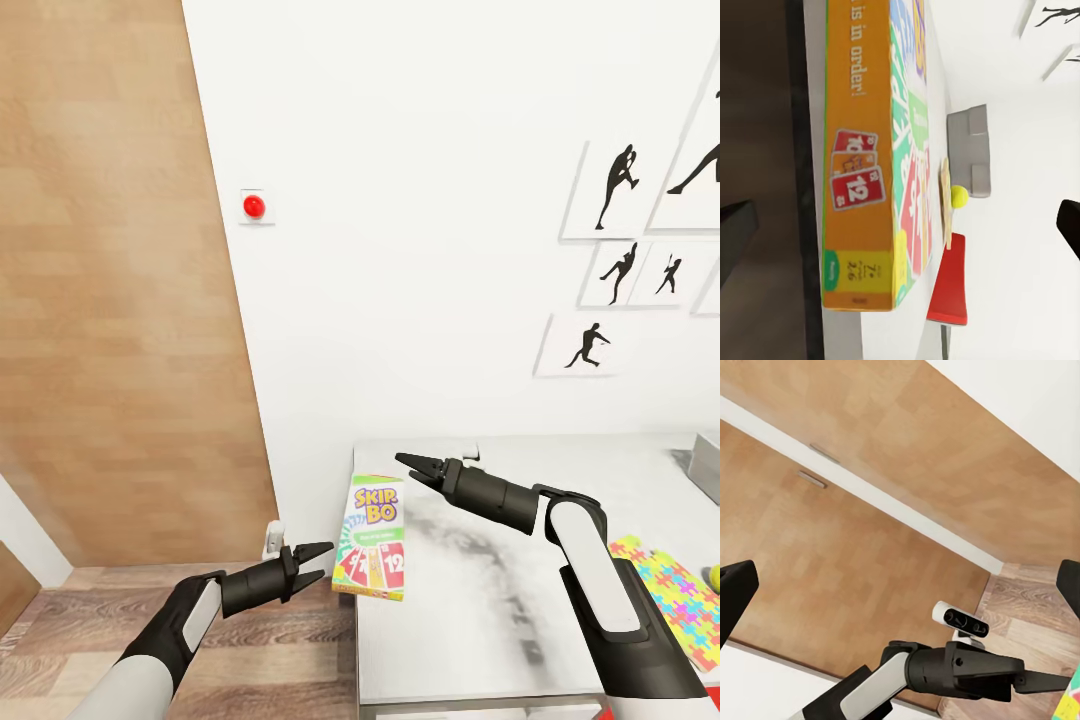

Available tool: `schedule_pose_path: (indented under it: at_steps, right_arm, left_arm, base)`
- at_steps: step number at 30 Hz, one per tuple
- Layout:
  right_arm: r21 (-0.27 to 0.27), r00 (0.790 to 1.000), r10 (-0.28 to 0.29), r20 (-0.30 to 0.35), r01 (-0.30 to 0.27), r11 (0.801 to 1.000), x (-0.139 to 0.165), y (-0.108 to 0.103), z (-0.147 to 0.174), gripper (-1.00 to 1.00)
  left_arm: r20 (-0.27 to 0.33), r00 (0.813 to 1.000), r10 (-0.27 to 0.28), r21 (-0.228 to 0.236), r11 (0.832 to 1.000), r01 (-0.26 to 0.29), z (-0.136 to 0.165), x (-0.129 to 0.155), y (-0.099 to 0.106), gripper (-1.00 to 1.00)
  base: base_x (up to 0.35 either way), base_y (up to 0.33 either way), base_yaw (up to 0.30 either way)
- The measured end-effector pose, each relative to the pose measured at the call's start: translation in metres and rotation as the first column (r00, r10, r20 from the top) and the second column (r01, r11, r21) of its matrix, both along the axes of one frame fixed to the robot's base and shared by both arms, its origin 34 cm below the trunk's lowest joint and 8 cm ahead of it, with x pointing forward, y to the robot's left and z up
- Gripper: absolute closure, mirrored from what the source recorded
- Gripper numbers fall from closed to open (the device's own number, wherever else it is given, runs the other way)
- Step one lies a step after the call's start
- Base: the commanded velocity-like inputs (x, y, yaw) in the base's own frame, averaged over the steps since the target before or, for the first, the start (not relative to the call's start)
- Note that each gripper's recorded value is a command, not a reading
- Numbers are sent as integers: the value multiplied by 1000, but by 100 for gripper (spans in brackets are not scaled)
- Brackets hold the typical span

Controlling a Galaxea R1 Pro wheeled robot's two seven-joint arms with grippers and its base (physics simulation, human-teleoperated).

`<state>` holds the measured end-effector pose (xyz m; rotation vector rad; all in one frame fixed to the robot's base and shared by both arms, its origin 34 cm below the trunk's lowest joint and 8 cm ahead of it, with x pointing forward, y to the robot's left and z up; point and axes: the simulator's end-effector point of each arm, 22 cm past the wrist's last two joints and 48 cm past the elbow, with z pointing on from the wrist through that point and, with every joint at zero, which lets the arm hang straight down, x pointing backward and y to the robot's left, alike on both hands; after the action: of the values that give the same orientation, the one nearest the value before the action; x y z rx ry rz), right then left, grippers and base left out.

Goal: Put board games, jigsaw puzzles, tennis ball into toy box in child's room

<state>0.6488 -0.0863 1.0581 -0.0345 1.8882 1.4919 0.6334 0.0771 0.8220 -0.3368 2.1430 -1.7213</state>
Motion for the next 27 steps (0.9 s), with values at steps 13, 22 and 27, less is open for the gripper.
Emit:
schedule_pose_path:
  at_steps: [13,22,27]
  right_arm:
    - [0,1000,1,0,-1,1000,0,0,0,-100]
    - [0,1000,1,0,-1,1000,0,0,0,-100]
    - [0,1000,1,0,-1,1000,0,0,0,-100]
  left_arm:
    - [0,1000,0,0,1000,0,0,0,0,-100]
    - [0,1000,0,0,1000,0,0,0,0,-100]
    - [0,1000,0,0,1000,0,0,0,0,-100]
  base:
    - [-35,-28,0]
    - [-1,-1,0]
    - [0,-16,0]
